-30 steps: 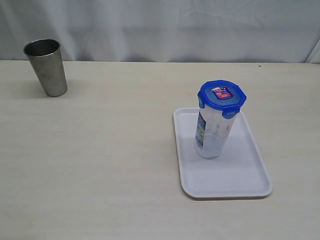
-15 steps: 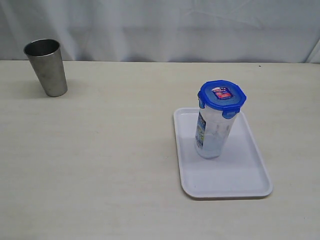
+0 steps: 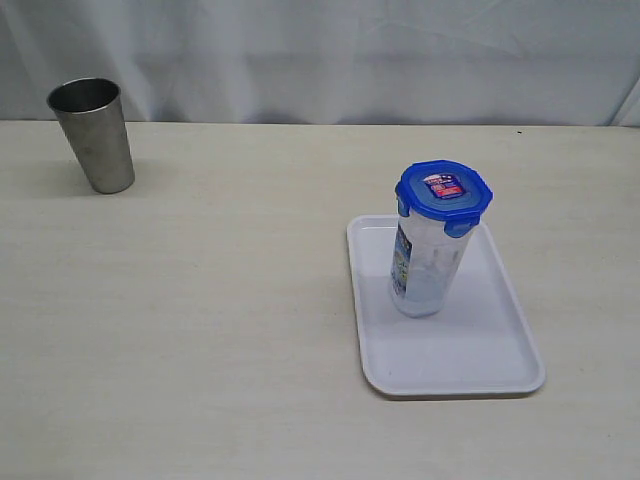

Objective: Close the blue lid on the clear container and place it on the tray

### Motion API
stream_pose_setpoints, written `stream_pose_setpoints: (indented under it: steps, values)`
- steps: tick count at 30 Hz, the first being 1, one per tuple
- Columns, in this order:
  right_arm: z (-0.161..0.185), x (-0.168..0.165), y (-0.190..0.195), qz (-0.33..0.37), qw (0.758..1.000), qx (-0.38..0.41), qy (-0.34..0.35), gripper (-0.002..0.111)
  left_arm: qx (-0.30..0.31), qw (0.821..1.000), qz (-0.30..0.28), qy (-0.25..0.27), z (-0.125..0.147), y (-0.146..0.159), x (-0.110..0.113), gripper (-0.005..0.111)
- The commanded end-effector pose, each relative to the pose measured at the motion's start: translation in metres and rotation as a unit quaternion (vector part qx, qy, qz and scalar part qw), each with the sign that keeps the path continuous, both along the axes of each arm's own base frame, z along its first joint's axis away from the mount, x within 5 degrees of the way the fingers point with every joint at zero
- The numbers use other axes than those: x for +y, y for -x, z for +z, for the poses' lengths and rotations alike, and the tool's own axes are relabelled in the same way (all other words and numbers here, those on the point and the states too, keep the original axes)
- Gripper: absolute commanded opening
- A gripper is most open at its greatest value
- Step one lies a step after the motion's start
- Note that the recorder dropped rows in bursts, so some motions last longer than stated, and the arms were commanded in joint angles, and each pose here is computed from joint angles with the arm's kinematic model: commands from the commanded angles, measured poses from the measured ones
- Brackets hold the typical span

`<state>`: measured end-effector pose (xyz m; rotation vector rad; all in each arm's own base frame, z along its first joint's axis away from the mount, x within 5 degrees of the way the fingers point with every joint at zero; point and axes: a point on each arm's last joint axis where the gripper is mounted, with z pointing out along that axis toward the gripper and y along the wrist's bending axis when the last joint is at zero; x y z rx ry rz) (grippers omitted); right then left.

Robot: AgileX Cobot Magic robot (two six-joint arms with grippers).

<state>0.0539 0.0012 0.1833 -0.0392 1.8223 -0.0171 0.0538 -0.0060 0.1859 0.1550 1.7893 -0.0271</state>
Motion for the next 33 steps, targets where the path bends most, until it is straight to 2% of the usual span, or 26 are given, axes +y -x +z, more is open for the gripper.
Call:
stream_pose_setpoints:
  steps: [1,33]
  values:
    - [-0.0014,0.0002,0.0005,0.007,1.000,0.004,0.020,0.004,-0.002,1.000,0.001,0.004,-0.0005,-0.0001,-0.0001,0.000]
    - [-0.0014,0.0003,0.0005,0.008,1.000,0.004,0.021,0.004,-0.002,1.000,0.001,0.004,-0.0005,-0.0001,-0.0001,0.000]
